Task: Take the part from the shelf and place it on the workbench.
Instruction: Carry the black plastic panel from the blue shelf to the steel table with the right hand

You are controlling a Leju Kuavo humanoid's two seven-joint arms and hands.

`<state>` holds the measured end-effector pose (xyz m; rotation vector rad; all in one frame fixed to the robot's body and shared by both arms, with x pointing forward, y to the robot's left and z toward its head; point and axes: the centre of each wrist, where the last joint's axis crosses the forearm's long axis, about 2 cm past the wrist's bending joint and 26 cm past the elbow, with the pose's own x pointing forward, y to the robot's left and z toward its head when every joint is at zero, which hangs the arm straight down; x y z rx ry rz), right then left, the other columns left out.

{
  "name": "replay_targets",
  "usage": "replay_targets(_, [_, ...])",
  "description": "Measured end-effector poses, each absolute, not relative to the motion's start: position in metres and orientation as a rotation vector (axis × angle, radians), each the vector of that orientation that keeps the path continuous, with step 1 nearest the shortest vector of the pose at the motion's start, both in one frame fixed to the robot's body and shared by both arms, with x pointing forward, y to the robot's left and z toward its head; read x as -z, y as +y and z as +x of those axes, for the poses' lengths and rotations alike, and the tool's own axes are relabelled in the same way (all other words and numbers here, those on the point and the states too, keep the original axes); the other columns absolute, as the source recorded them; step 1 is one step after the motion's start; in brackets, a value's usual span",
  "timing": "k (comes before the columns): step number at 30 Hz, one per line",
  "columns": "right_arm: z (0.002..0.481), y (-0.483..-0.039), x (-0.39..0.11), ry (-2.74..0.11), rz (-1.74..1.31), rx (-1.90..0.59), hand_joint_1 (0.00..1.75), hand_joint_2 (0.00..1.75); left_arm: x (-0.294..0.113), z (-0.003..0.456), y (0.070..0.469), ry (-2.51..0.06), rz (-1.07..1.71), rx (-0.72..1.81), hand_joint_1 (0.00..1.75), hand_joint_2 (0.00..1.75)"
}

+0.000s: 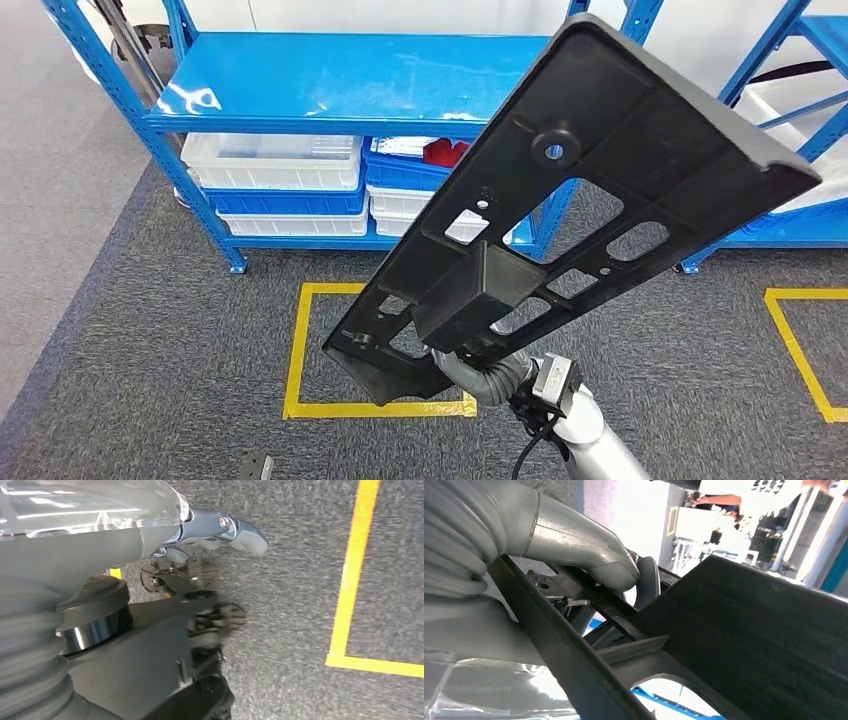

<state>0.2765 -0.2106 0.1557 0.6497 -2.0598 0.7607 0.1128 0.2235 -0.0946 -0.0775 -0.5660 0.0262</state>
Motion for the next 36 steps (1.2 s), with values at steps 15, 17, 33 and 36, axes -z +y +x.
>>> replay_targets(15, [0.27, -0.225, -0.149, -2.047, 0.614, -0.702, 1.75, 1.75, 0.095, 0.112, 0.225, -0.565, -0.072, -0.01, 0.0, 1.75])
replay_targets(17, [0.27, -0.226, -0.151, -2.053, 0.613, -0.701, 1.75, 1.75, 0.095, 0.113, 0.226, -0.568, -0.071, -0.009, 0.0, 1.75])
replay_targets(33, [0.263, -0.23, -0.15, -2.055, 0.605, -0.683, 1.75, 1.75, 0.096, 0.111, 0.229, -0.561, -0.059, -0.005, 0.0, 1.75])
replay_targets(36, [0.262, -0.232, -0.149, -2.054, 0.6, -0.677, 1.75, 1.75, 0.096, 0.11, 0.229, -0.561, -0.058, -0.005, 0.0, 1.75])
